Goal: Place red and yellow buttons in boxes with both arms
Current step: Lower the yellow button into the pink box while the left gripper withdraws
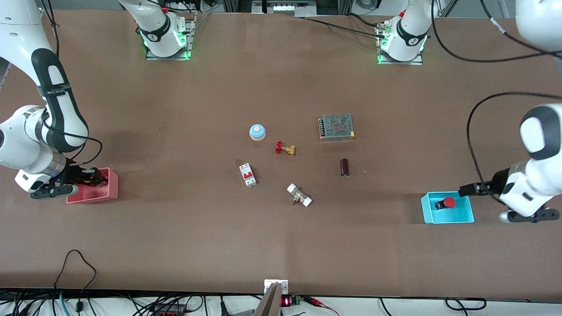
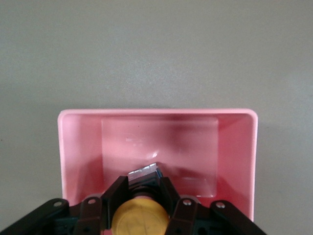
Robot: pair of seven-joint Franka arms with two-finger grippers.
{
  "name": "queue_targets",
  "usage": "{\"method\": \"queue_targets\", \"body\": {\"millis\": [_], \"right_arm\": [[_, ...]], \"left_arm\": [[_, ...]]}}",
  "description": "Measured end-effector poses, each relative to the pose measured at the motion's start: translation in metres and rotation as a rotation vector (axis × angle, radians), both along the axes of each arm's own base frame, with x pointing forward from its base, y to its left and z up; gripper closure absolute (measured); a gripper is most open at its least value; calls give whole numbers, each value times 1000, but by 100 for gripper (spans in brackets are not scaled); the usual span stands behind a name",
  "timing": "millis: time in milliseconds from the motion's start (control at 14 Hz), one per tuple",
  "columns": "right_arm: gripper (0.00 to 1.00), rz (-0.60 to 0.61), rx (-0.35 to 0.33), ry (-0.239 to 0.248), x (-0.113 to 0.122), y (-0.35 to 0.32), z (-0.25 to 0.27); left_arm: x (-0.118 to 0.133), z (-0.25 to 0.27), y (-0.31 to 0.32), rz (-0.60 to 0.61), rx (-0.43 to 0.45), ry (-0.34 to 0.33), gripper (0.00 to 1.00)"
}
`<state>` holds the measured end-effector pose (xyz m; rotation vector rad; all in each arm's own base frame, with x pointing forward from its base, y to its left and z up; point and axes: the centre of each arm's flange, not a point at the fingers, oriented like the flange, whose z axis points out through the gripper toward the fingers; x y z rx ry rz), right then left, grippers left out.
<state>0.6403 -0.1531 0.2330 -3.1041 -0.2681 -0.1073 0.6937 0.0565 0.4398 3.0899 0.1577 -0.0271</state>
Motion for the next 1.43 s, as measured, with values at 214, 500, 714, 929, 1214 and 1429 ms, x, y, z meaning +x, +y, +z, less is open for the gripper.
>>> {"method": "queue_targets", "body": {"millis": [214,500,714,929,1214,1429], "right_arm": [[65,4,-11,-30,3,-1,2],[65,4,-16,-41,4,-1,-4],[65,5,-20,-50,5,-1,-10],[65,6,-21,-53,5,-1,-10],[60,7,-21,-53,6,-1,-10],[45,7,-21,-52,5,-1,-11]], "left_arm": [[-25,65,0,7,3,-51,0],[-59,113,-33,10,0,-93,0],[-68,115,-42,21,-1,-74,0],[-75,111,-34,33,-2,-15,0],[-78,111,-32,35,-3,1,0],[-78,111,-32,35,-3,0,0]]}}
